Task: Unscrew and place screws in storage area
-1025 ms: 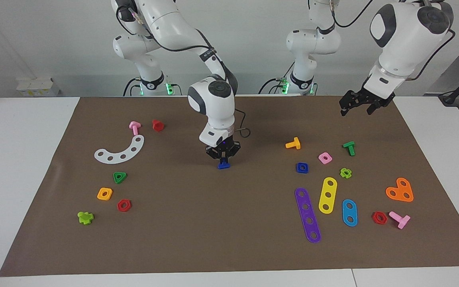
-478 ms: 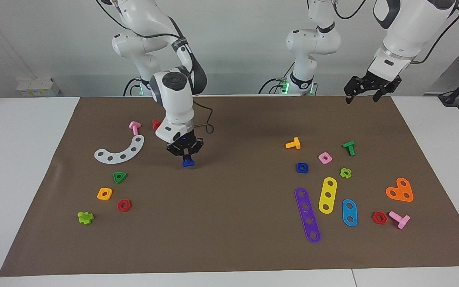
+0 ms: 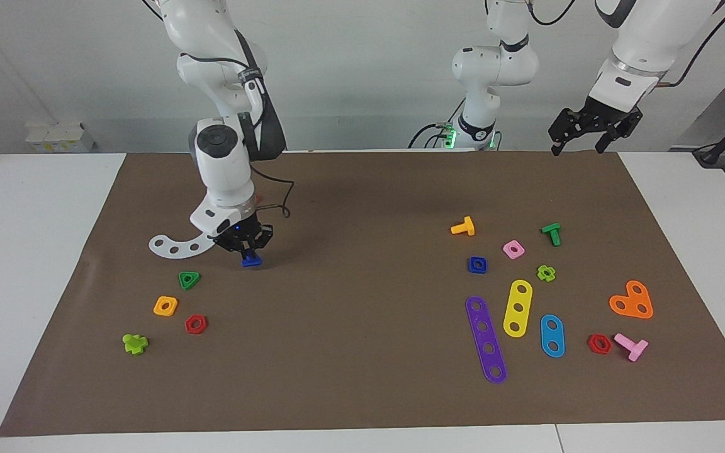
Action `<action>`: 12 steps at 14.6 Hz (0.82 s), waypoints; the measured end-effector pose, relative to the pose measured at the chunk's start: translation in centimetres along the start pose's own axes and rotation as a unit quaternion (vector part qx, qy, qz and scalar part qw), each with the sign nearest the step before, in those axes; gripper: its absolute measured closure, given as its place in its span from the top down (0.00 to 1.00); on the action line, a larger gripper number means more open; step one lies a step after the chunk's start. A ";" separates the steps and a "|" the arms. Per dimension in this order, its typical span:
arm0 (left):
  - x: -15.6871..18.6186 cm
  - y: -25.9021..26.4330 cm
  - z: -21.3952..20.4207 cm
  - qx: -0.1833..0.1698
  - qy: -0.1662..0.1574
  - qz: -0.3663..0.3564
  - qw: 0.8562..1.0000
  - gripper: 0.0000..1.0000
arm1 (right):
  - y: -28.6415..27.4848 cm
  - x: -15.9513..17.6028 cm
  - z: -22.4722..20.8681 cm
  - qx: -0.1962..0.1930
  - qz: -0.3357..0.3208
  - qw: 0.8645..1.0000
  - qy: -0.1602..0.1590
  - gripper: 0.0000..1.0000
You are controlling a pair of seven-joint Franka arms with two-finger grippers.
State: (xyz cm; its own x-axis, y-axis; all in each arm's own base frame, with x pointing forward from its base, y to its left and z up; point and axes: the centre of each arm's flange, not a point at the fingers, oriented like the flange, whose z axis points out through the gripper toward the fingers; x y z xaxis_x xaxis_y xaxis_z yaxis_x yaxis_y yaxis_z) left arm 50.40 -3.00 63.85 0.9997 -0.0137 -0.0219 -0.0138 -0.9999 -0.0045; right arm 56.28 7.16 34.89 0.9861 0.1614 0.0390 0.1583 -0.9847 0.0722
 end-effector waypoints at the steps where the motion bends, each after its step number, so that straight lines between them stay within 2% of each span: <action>1: 0.0 0.0 0.0 0.000 -0.001 0.000 1.000 1.00 | 0.6 0.0 0.3 0.000 0.001 1.000 -0.002 0.19; 11: 0.1 -1.1 -0.2 -0.001 0.005 -0.011 1.000 1.00 | 2.0 0.6 1.9 0.013 0.011 1.000 0.007 0.19; 12: 0.2 -1.5 -0.2 -0.001 0.007 -0.013 1.000 1.00 | 2.3 0.6 1.9 0.013 0.013 1.000 0.008 0.24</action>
State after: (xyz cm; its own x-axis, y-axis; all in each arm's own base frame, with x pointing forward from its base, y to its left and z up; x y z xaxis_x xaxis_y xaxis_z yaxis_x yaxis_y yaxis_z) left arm 50.61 -1.49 64.08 0.9999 0.0124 -0.0072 0.0124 -0.9999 -0.0024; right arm 57.32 4.88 33.17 0.9891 0.1362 0.0557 0.1338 -0.9900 0.0455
